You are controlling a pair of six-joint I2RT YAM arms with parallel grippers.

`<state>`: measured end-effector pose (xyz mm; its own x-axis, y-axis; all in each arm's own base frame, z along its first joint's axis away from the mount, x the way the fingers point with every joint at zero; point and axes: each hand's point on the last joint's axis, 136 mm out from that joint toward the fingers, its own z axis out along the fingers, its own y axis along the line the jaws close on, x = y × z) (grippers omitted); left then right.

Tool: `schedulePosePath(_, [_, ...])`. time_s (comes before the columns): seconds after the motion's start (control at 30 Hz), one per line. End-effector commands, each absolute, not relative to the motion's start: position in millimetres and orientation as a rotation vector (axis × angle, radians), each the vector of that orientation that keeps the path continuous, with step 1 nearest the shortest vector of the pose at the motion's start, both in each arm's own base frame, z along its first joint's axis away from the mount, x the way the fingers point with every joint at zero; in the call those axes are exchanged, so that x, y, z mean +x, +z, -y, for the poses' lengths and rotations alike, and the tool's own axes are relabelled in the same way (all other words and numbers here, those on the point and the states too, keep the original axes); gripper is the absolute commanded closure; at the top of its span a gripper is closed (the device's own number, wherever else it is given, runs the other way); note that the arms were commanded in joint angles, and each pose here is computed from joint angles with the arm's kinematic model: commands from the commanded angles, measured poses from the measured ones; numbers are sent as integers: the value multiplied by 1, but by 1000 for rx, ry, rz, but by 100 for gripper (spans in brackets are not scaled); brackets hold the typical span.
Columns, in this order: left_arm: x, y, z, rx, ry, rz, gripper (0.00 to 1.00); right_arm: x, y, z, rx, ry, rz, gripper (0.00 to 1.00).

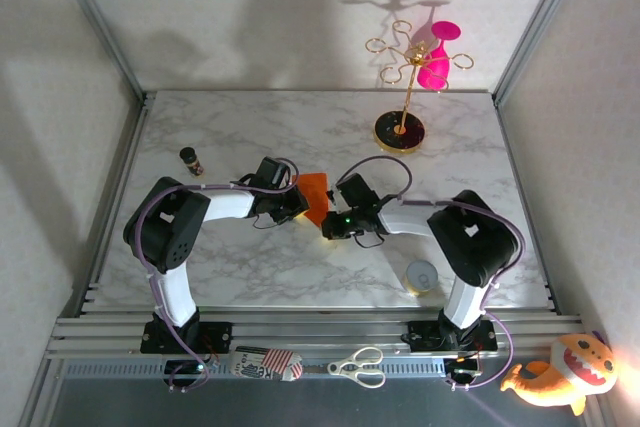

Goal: Fold a paper plane with a square sheet of paper (pick it up from the middle)
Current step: Third fold the triangle at the center of the table.

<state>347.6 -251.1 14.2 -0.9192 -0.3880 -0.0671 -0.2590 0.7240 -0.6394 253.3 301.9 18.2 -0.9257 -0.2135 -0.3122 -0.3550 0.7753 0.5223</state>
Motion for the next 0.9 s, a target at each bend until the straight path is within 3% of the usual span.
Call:
schedulePosePath(0.0, [336, -21, 227, -586, -771, -2825, 90, 238, 13, -277, -468, 790, -2793, 100])
schedulePosePath(0.27, [341, -14, 231, -588, -800, -2806, 89, 265, 70, -318, -502, 1019, -2538, 99])
schedulePosePath(0.63, [347, 2, 239, -563, -863, -2768, 89, 276, 25, -314, -442, 875, -2684, 100])
schedulePosePath(0.87, [364, 39, 256, -408, -953, -2691, 85, 271, 1, -300, -406, 765, -2775, 100])
